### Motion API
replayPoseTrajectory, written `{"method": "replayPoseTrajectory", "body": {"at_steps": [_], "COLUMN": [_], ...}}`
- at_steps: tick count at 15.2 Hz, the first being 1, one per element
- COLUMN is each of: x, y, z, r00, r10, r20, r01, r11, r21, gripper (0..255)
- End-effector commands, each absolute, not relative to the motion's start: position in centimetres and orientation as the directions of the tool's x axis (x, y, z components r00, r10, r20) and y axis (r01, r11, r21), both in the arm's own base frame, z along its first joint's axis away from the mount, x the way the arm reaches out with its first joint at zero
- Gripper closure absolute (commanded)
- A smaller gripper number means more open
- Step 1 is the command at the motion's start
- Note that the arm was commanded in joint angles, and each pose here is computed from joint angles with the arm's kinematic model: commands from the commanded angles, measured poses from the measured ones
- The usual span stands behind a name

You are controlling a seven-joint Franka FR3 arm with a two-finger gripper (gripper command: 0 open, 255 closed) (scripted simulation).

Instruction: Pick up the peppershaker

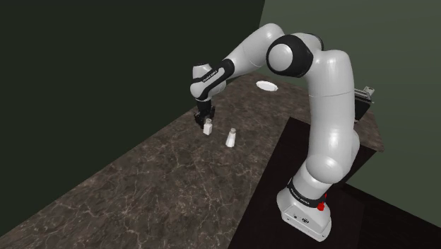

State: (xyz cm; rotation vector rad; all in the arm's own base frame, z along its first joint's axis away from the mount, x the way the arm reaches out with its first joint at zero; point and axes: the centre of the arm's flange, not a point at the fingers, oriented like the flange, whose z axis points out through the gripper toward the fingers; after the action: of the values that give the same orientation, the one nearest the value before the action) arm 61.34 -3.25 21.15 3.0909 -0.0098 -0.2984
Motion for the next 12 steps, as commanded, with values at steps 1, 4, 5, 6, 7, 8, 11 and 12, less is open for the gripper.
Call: {"method": "replayPoseTrajectory", "body": {"at_steps": [1, 4, 5, 6, 7, 8, 11, 12], "x": [61.3, 61.4, 61.4, 61.3, 61.4, 61.4, 61.3, 61.3], "y": [-3.2, -3.2, -3.3, -3.3, -3.3, -3.3, -3.2, -3.2], "z": [21.1, 21.0, 21.0, 21.0, 21.0, 21.0, 22.1, 22.6], "r00": [0.982, 0.982, 0.982, 0.982, 0.982, 0.982, 0.982, 0.982], "r10": [-0.010, -0.010, -0.010, -0.010, -0.010, -0.010, -0.010, -0.010], "r20": [-0.191, -0.191, -0.191, -0.191, -0.191, -0.191, -0.191, -0.191], "r01": [-0.003, -0.003, -0.003, -0.003, -0.003, -0.003, -0.003, -0.003], "r11": [-0.999, -0.999, -0.999, -0.999, -0.999, -0.999, -0.999, -0.999], "r21": [0.037, 0.037, 0.037, 0.037, 0.037, 0.037, 0.037, 0.037], "gripper": [255, 255, 255, 255, 255, 255, 255, 255]}}
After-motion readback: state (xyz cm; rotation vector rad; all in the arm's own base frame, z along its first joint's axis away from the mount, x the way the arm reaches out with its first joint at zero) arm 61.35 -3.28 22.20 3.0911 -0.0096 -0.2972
